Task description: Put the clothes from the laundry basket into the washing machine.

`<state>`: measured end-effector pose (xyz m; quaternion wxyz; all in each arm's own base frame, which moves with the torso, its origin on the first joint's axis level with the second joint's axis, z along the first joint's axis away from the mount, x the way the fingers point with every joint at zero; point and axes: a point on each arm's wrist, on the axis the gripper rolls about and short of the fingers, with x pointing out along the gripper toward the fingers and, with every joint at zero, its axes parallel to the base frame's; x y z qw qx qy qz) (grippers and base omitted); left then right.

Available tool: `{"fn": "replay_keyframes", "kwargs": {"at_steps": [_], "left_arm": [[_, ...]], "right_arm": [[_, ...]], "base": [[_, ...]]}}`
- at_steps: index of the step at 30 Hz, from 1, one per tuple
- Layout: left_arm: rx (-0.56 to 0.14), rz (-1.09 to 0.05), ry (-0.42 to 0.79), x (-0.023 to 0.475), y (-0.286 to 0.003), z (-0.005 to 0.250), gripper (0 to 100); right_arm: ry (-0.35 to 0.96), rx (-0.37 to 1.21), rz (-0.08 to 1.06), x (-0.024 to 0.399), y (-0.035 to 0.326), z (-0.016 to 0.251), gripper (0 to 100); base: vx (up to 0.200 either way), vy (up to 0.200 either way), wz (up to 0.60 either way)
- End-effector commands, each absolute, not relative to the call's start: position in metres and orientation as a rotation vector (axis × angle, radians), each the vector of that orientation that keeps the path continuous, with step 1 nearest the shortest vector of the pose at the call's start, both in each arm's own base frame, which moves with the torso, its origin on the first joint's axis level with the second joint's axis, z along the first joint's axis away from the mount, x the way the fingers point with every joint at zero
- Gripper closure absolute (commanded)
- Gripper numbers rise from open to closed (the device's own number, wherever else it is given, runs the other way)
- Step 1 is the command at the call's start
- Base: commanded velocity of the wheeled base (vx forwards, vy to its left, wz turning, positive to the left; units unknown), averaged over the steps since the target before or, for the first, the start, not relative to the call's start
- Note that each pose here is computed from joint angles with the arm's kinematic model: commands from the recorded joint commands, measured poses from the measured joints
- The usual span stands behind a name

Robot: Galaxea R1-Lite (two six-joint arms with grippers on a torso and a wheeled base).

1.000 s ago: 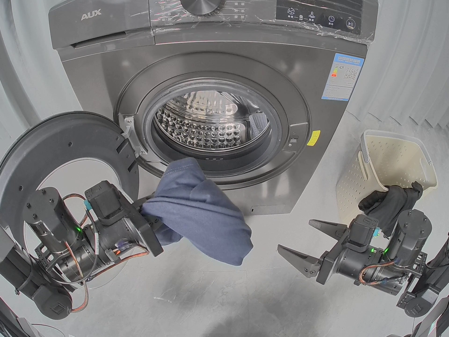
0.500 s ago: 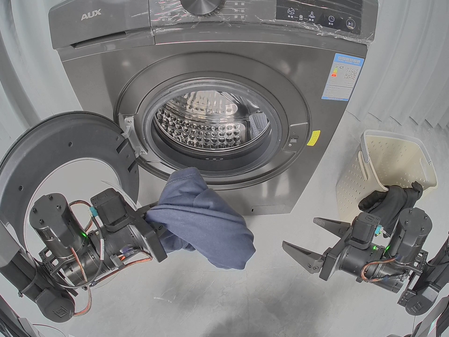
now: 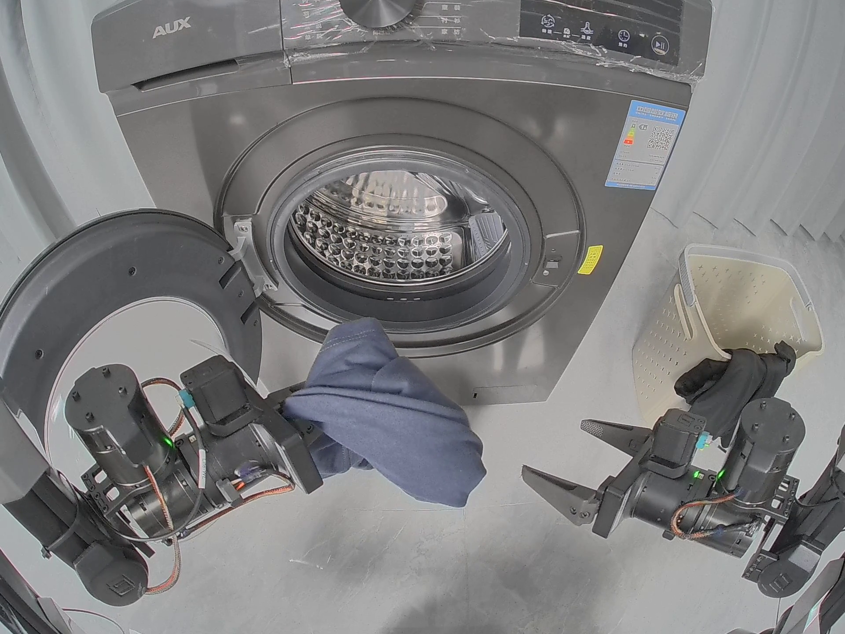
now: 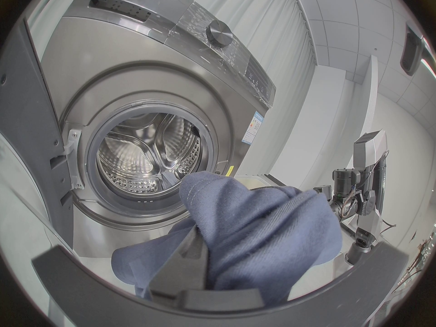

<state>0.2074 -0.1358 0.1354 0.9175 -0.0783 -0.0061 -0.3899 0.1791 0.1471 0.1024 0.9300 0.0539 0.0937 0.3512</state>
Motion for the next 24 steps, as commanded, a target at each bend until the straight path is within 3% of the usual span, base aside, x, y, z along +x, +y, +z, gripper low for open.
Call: {"fn": "replay_keyframes", "kwargs": {"at_steps": [1,9,15,24], "left_arm": [[-0.156,-0.8,0.014,0.21,-0.137,0.129,100],[-0.146,-0.818,0.054,0.21,-0.143,0.119,100],[-0.14,-0.834,0.047,0.207,-0.146,0.121,100],[-0.138,-0.858,0.058,0.202,-0.15,0.119,100]], "right_arm": [[0.222,0.101,0.722,0.181,0.15,0.095,0],[0.226,0.1,0.722,0.18,0.15,0.094,0],[0.225,0.099,0.73,0.179,0.152,0.095,0],[0.218,0.102,0.727,0.179,0.15,0.097,0]], "base": [[0.0,0.0,0.0],[0.0,0.0,0.0],[0.2,0.0,0.0],[0.0,0.0,0.0]]}}
